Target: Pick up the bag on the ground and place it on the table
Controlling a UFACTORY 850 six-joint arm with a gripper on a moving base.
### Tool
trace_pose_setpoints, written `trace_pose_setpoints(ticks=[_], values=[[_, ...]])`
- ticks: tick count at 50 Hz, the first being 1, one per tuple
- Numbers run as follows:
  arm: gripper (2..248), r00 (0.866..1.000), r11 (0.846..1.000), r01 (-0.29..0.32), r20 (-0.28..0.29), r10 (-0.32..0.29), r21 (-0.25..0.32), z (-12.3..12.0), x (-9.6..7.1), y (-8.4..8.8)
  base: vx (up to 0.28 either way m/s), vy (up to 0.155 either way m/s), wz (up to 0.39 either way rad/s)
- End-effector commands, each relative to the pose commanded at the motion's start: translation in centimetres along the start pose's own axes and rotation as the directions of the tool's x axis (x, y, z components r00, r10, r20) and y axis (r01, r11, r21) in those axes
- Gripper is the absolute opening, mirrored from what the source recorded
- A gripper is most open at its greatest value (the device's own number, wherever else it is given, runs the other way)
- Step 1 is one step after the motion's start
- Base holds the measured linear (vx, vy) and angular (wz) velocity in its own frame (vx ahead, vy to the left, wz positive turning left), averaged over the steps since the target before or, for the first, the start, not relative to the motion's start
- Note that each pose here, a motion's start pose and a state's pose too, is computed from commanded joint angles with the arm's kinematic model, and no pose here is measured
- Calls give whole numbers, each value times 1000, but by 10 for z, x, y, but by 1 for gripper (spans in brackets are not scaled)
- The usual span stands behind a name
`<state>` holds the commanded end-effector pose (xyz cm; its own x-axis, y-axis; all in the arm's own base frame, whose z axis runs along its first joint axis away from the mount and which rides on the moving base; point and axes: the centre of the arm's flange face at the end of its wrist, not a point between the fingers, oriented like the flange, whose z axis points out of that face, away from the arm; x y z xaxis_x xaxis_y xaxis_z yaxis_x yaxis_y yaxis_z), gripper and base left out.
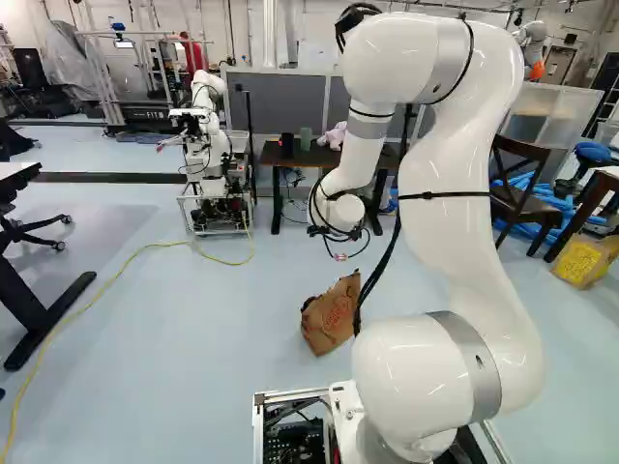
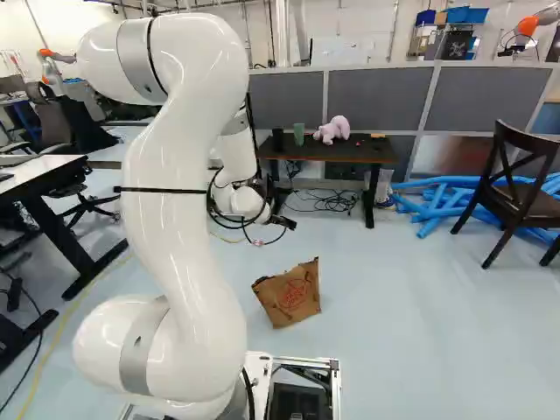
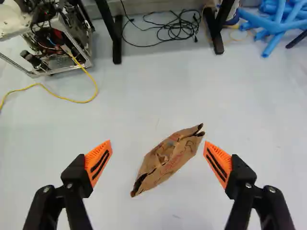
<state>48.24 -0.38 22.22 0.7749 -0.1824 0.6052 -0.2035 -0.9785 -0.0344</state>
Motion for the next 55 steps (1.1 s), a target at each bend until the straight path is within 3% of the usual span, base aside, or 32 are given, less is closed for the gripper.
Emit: trace_pose_setpoints(ticks=[19, 55], values=[[247, 996, 999, -39, 78, 41, -30, 26, -12, 1, 0, 0, 0], [247, 980, 994, -84, 177, 94, -63, 92, -18, -5, 0, 0, 0]])
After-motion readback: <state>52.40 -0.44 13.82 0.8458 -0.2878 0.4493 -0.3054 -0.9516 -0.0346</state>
